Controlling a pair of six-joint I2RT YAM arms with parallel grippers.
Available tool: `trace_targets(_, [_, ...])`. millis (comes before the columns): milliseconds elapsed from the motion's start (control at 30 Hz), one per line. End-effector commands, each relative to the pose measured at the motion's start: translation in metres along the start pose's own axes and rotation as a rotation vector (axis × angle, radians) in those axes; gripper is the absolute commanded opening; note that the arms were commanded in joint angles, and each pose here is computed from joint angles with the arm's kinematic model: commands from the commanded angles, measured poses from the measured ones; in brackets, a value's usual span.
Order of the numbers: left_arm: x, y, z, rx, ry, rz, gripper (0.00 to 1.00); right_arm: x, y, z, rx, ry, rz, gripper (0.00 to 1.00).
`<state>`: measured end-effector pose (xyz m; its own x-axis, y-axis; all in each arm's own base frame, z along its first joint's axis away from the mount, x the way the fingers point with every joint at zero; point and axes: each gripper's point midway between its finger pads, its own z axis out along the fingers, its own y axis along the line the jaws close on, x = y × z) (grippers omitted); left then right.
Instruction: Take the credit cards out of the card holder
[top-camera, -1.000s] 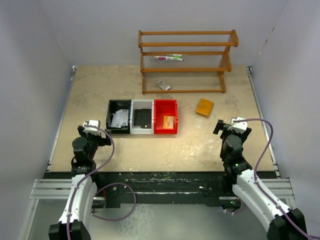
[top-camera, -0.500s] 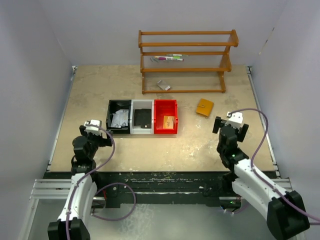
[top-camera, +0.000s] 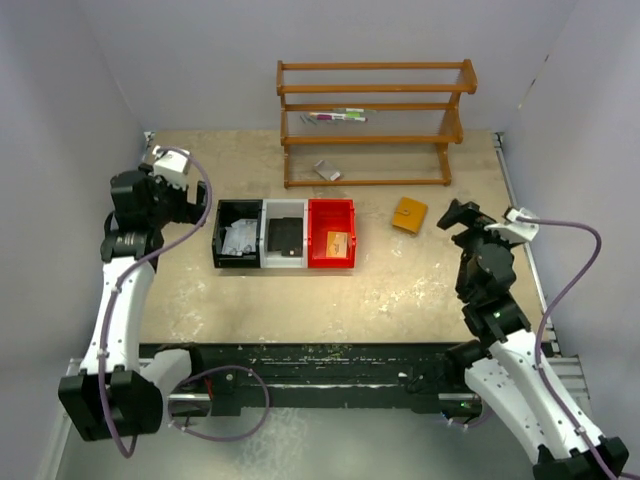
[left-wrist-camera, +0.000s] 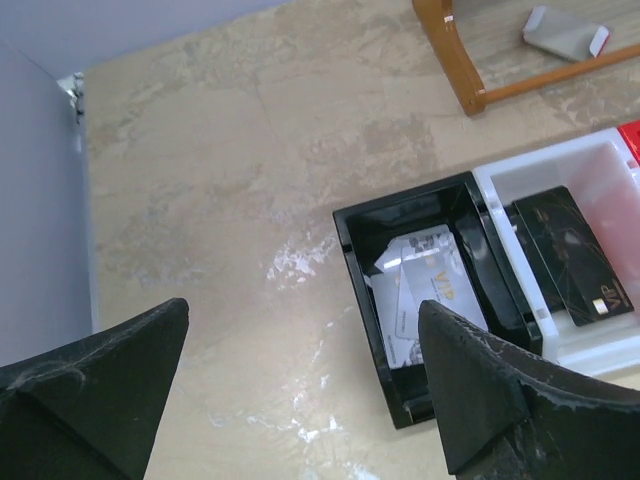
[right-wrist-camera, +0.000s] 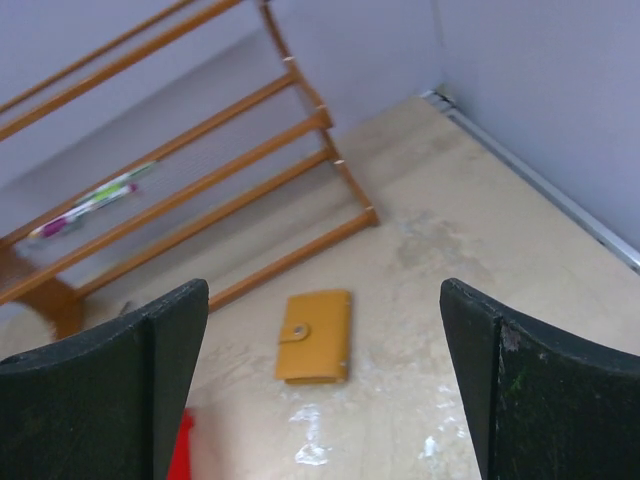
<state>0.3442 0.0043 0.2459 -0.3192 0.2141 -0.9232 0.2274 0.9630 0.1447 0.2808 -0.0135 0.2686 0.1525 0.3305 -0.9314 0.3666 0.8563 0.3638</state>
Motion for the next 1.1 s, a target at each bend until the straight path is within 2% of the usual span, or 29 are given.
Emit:
trace_targets(0, [0.017, -0.010, -0.004, 0.089, 0.187, -0.034, 0.99, -0.002, 0.040, 0.002, -0.186, 0.039, -0.072, 1.00])
trace_targets(67, [0.009, -0.013, -0.008, 0.110, 0.188, -0.039, 0.99, 0.013, 0.027, 0.011, -0.089, 0.081, -0.115, 1.00])
trace_targets(167, [-0.002, -0.014, -0.014, 0.116, 0.164, -0.042, 0.99, 0.037, 0.002, 0.017, 0.123, 0.148, 0.025, 1.00])
trace_targets(267, [-0.008, -0.014, -0.018, 0.119, 0.159, -0.049, 0.99, 0.050, 0.010, 0.025, 0.112, 0.187, -0.004, 1.00])
trace_targets(433, [-0.007, -0.010, -0.021, 0.101, 0.202, -0.053, 0.99, 0.078, 0.033, 0.043, 0.085, 0.319, -0.140, 1.00])
trace_targets(500, [-0.007, -0.009, -0.022, 0.098, 0.210, -0.049, 0.99, 0.090, 0.034, 0.052, 0.135, 0.347, -0.133, 1.00])
trace_targets(600, [-0.008, -0.008, -0.022, 0.100, 0.225, -0.047, 0.99, 0.108, 0.062, 0.070, 0.085, 0.443, -0.197, 1.00])
trace_targets(767, [-0.008, -0.009, -0.024, 0.117, 0.277, -0.064, 0.99, 0.148, 0.068, 0.094, 0.172, 0.624, -0.267, 1.00])
trace_targets(1067, [-0.002, -0.015, -0.027, 0.166, 0.339, -0.058, 0.99, 0.191, 0.066, 0.101, 0.205, 0.694, -0.248, 1.00])
